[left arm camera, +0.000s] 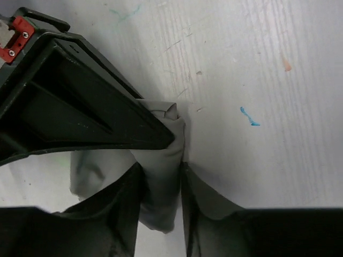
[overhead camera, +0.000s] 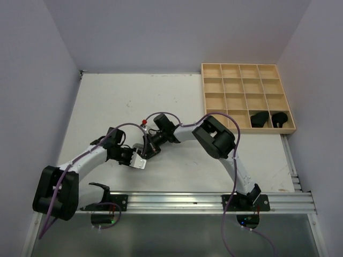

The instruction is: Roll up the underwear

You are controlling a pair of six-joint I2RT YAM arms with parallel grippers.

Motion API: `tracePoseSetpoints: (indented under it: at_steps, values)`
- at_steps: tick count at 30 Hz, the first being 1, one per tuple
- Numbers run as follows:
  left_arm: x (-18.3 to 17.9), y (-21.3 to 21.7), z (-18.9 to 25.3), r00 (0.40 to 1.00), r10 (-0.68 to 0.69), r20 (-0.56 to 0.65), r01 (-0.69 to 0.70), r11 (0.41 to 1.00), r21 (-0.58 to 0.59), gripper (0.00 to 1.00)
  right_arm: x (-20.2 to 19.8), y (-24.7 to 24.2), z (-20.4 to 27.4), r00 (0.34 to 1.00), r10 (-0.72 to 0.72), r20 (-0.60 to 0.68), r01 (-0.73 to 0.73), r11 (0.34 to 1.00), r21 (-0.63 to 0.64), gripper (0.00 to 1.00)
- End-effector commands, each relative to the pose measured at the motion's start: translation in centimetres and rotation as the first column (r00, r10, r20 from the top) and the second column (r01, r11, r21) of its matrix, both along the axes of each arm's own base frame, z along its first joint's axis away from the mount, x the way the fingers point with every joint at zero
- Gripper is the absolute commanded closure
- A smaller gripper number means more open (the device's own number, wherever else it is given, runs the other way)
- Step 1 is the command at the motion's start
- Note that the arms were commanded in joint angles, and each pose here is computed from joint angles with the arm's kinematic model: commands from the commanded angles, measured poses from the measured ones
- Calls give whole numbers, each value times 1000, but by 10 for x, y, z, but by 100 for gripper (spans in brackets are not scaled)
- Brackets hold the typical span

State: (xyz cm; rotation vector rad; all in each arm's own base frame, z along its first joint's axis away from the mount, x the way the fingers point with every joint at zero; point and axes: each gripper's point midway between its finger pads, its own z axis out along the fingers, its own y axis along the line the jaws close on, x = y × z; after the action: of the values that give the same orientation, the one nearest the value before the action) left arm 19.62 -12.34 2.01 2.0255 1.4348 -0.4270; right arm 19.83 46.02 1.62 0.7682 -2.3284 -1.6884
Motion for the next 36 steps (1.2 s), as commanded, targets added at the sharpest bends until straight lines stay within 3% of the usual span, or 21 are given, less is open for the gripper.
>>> tracePoseSetpoints:
  at_steps: [1, 2, 6, 11, 14, 15, 17, 18, 20, 22, 23, 29, 30, 32, 36]
  values:
    - [12, 8, -15, 999, 43, 9, -44, 995, 86, 67, -4, -11, -52, 997, -79, -26, 74, 985, -153, 100]
    - [9, 10, -19, 997, 71, -24, -68, 992, 104, 78, -3, -12, -50, 996, -86, -31, 80, 984, -157, 95]
    - [-6, 30, -43, 981, 124, -150, -88, 970, 229, 98, 11, -19, -36, 987, -158, -15, 154, 976, -153, 76]
    - [-30, 39, -51, 926, 167, -338, -78, 962, 263, 100, 23, -33, -8, 973, -220, 66, 227, 961, -156, 59]
    - [-29, 33, -48, 898, 162, -408, -61, 967, 249, 100, 36, -43, 15, 948, -269, 171, 295, 944, -150, 50]
    - [-26, 32, -41, 886, 162, -435, -59, 969, 241, 100, 44, -47, 17, 927, -293, 236, 333, 930, -154, 42]
    - [-30, 29, -45, 833, 165, -527, -43, 971, 236, 100, 50, -54, 44, 892, -324, 316, 375, 920, -116, 36]
    - [-23, 28, -36, 815, 161, -557, -37, 973, 227, 100, 54, -57, 53, 869, -321, 377, 381, 920, -93, 36]
    - [-33, 27, -34, 697, 168, -697, -35, 979, 201, 100, 63, -68, 76, 799, -365, 478, 436, 899, -40, 36]
    - [-14, 22, -34, 636, 143, -758, -47, 988, 146, 100, 66, -70, 93, 742, -368, 561, 418, 907, 41, 36]
    - [-14, 26, -27, 573, 156, -805, -71, 988, 141, 100, 64, -76, 102, 714, -370, 595, 414, 908, 69, 36]
    - [24, 26, -39, 528, 194, -827, -127, 981, 149, 100, 35, -62, 100, 536, -162, 828, 215, 975, 52, 36]
    - [30, 26, -38, 536, 202, -820, -135, 979, 153, 100, 27, -55, 95, 470, -107, 876, 165, 986, 32, 36]
    - [34, 27, -40, 539, 212, -816, -134, 977, 165, 100, 25, -42, 95, 363, -77, 929, 106, 994, 41, 33]
    - [37, 30, -42, 535, 230, -813, -133, 973, 188, 98, 18, -14, 80, 241, -8, 970, 8, 1000, 6, 30]
